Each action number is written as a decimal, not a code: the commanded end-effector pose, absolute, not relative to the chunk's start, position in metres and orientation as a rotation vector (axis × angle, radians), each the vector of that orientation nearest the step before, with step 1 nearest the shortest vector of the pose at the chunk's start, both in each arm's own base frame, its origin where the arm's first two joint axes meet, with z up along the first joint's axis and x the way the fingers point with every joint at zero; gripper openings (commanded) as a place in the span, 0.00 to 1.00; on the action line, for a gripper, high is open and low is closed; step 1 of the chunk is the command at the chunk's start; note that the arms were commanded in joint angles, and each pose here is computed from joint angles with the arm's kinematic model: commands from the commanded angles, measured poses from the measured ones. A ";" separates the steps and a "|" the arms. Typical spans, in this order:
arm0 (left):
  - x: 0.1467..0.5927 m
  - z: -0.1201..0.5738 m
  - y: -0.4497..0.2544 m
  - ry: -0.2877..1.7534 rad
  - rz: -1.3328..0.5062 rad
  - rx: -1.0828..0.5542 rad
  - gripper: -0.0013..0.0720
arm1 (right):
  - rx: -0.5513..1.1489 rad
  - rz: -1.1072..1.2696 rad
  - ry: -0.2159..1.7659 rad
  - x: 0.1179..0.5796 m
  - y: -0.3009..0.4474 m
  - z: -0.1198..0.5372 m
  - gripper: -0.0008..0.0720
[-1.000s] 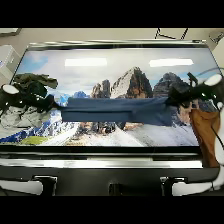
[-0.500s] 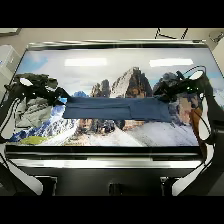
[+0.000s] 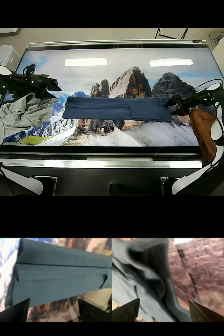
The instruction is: Fold the clothes and pants, and hang the long-sleeved shirts on hangers.
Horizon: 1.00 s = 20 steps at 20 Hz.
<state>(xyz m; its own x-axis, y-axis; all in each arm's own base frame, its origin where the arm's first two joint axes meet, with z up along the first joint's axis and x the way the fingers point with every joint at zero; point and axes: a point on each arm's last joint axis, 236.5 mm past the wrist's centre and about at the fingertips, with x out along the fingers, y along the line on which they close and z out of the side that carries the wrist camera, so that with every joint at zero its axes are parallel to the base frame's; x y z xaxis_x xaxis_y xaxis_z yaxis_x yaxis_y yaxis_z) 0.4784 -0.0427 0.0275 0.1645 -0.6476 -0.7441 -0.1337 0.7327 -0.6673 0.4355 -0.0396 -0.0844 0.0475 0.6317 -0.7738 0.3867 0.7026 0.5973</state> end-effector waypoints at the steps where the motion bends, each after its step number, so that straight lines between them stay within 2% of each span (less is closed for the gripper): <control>1: 0.469 0.069 -0.067 1.331 -0.472 -0.627 0.98 | 0.867 0.350 1.520 0.444 -0.007 -0.095 1.00; 4: 0.461 0.085 -0.097 1.321 -0.525 -0.574 0.98 | 0.820 0.381 1.552 0.445 0.020 -0.103 0.99; 5: 0.459 0.087 -0.107 1.325 -0.540 -0.562 0.98 | 0.807 0.378 1.554 0.447 0.027 -0.105 0.69; 6: 0.456 0.088 -0.120 1.331 -0.561 -0.545 0.98 | 0.810 0.374 1.548 0.450 0.033 -0.102 0.29; 7: 0.454 0.088 -0.134 1.334 -0.583 -0.526 0.97 | 0.822 0.374 1.535 0.454 0.038 -0.093 0.06; 8: 0.458 0.087 -0.150 1.317 -0.598 -0.512 0.93 | 0.819 0.398 1.510 0.457 0.043 -0.077 0.06; 10: 0.472 0.081 -0.193 1.243 -0.619 -0.492 0.26 | 0.788 0.431 1.461 0.459 0.054 -0.038 0.06; 11: 0.478 0.074 -0.218 1.209 -0.632 -0.479 0.07 | 0.768 0.444 1.443 0.457 0.061 -0.018 0.06; 14: 0.472 0.023 -0.301 1.232 -0.668 -0.450 0.06 | 0.700 0.482 1.391 0.439 0.085 0.049 0.06; 18: 0.425 -0.049 -0.382 1.420 -0.695 -0.500 0.06 | 0.625 0.511 1.306 0.406 0.110 0.125 0.06; 20: 0.401 -0.068 -0.418 1.493 -0.718 -0.578 0.06 | 0.596 0.529 1.262 0.390 0.119 0.154 0.06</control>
<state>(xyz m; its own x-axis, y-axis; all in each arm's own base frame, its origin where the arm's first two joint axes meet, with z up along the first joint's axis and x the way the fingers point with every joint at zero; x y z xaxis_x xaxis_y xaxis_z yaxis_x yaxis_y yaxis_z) 0.4318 -0.3632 -0.0359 0.0171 -0.6978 -0.7161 0.1521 0.7097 -0.6879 0.4150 0.1044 0.1108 0.1885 0.6685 -0.7195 0.0043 0.7320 0.6813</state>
